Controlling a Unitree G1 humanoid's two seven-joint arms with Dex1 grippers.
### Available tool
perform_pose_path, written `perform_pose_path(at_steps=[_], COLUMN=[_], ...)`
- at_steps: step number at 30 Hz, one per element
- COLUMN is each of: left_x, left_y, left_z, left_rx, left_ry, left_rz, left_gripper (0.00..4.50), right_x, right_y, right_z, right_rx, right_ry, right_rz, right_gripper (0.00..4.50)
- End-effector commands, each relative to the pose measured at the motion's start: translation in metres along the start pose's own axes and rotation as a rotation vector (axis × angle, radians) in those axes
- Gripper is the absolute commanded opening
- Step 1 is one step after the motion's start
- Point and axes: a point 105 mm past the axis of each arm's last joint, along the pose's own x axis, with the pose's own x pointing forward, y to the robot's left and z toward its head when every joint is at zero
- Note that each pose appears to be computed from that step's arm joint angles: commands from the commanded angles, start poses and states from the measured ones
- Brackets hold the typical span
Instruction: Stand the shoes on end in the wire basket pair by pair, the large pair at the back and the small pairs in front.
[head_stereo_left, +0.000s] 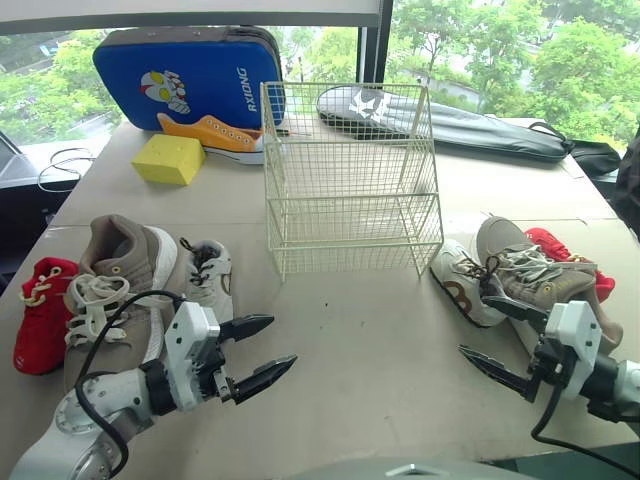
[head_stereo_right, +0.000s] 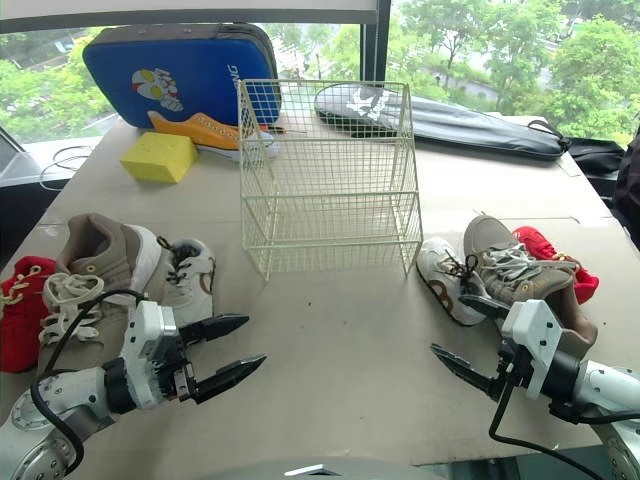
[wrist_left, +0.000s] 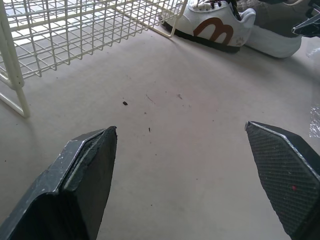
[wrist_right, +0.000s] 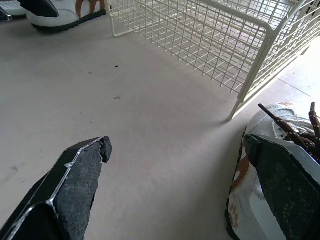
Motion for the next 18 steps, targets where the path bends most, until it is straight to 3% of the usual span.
perform_pose_path(at_steps=[1, 18], left_x=[0.001, 0.006], left_y=[-0.002, -0.001], left_z=[0.006, 0.015], left_rx=[0.01, -0.006], left_ry=[-0.023, -0.058], left_rz=[-0.003, 0.023], left_gripper=[4.5, 4.5], right_x=[0.001, 0.012], right_y=[0.001, 0.001], right_z=[0.008, 0.012], right_rx=[-0.036, -0.038], right_ry=[-0.034, -0.065], right_rz=[0.009, 0.034], right_gripper=[4.44, 4.44])
